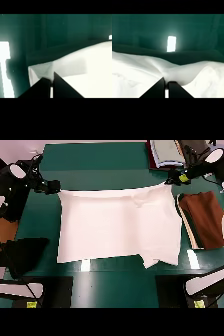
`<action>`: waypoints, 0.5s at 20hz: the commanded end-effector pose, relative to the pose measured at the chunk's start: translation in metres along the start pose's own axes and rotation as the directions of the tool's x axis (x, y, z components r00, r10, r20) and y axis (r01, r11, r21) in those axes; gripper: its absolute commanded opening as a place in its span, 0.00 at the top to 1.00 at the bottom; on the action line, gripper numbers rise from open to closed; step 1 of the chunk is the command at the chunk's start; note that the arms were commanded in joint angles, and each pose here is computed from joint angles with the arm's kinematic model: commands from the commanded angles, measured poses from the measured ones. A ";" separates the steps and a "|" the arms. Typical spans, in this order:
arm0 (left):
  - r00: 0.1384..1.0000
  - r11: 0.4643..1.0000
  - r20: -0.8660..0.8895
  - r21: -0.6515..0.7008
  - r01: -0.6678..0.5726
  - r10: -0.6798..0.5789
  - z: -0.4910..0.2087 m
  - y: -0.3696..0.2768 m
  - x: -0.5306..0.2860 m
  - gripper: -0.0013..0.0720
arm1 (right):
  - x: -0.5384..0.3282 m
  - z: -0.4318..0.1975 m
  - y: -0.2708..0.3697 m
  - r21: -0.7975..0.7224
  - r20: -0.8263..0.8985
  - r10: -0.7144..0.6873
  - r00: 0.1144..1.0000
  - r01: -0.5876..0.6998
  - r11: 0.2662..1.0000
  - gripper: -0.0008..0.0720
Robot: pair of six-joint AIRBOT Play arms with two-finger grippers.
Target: Fold the shirts.
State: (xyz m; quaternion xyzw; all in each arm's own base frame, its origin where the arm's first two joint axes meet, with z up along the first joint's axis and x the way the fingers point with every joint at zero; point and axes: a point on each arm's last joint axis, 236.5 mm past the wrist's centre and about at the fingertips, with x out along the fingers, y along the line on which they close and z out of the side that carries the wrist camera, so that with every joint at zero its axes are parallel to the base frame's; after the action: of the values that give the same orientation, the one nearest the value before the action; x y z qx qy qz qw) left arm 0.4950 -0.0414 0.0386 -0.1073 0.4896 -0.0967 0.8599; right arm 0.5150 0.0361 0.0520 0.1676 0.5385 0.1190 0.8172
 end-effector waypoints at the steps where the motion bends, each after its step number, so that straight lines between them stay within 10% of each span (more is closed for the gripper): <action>1: 0.992 1.000 -0.123 0.012 0.028 -0.026 -0.026 -0.005 0.002 0.95 | -0.009 0.000 -0.019 -0.057 -0.018 -0.109 0.994 0.108 0.993 0.97; 10: 0.940 0.999 -0.338 -0.030 0.043 -0.050 -0.104 0.000 0.022 0.95 | -0.007 -0.091 -0.050 -0.050 -0.191 -0.235 0.953 0.229 0.972 0.97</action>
State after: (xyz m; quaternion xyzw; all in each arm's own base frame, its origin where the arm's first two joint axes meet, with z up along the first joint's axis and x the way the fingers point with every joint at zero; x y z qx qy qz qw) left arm 0.4315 -0.0545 -0.0176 -0.1066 0.6062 -0.1259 0.7781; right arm 0.4504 0.0053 0.0222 0.0754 0.6214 0.0659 0.7771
